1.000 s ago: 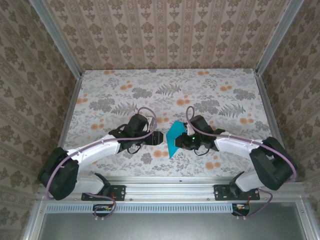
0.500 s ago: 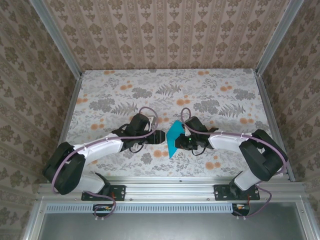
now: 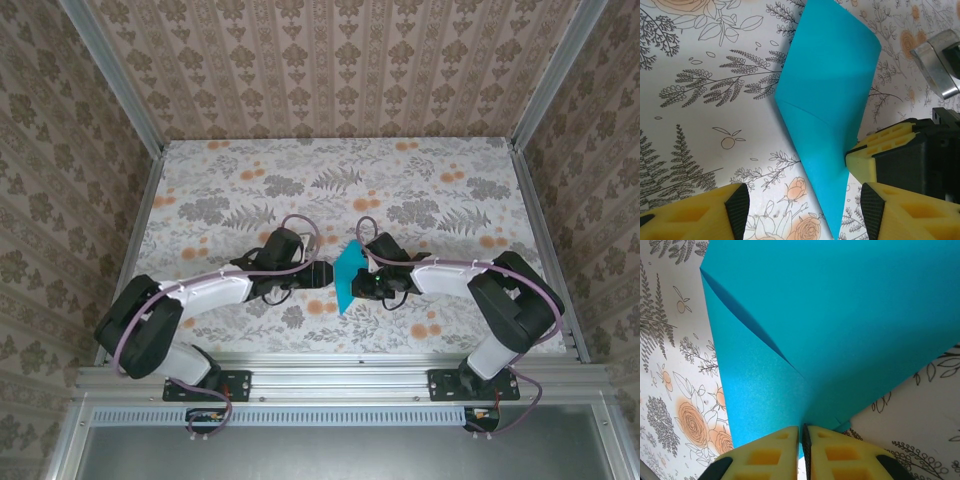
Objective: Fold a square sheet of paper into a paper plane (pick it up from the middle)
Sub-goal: Fold the wing for the fifth time at the center of the table.
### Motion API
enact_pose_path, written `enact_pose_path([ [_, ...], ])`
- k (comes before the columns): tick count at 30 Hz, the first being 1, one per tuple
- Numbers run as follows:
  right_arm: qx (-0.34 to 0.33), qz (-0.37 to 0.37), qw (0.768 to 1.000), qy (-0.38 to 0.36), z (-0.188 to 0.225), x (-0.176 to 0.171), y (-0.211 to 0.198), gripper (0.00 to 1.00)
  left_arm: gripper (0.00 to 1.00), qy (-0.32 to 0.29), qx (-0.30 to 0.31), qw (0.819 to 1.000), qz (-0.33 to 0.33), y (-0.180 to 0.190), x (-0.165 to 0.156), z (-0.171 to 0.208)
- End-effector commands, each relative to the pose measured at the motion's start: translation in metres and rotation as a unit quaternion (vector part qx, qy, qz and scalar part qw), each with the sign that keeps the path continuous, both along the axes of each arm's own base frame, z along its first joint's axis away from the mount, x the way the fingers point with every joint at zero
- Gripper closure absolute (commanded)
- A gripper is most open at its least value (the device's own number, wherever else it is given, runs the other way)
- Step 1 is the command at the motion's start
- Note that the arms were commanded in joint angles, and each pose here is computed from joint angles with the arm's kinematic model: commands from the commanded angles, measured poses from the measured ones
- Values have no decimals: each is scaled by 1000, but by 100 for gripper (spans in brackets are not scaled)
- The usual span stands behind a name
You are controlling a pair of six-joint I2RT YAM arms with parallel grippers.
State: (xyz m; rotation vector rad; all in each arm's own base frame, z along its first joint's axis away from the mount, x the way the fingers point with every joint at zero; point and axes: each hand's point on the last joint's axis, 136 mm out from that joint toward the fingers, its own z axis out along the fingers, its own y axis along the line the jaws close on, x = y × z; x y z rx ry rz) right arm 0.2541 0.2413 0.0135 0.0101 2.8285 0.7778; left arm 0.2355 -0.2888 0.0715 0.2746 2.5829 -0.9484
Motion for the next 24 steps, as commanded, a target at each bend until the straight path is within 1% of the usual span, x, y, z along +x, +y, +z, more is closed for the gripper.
enact_pose_path([
  [1, -49, 3, 999, 22, -20, -9, -17, 87, 37, 12, -23, 1000, 6, -13, 0, -2],
  [5, -48, 5, 999, 25, -24, -13, -20, 89, 39, 23, -30, 999, 24, -23, 2, -10],
  [11, -49, 4, 998, 29, -28, -15, -25, 91, 47, 26, -35, 997, 68, -32, 9, -20],
  [19, -48, 2, 998, 30, -32, -17, -30, 92, 54, 31, -22, 995, 91, -39, 13, -35],
  [24, -45, 2, 999, 30, -33, -17, -30, 92, 60, 27, -32, 995, 89, -45, 17, -32],
])
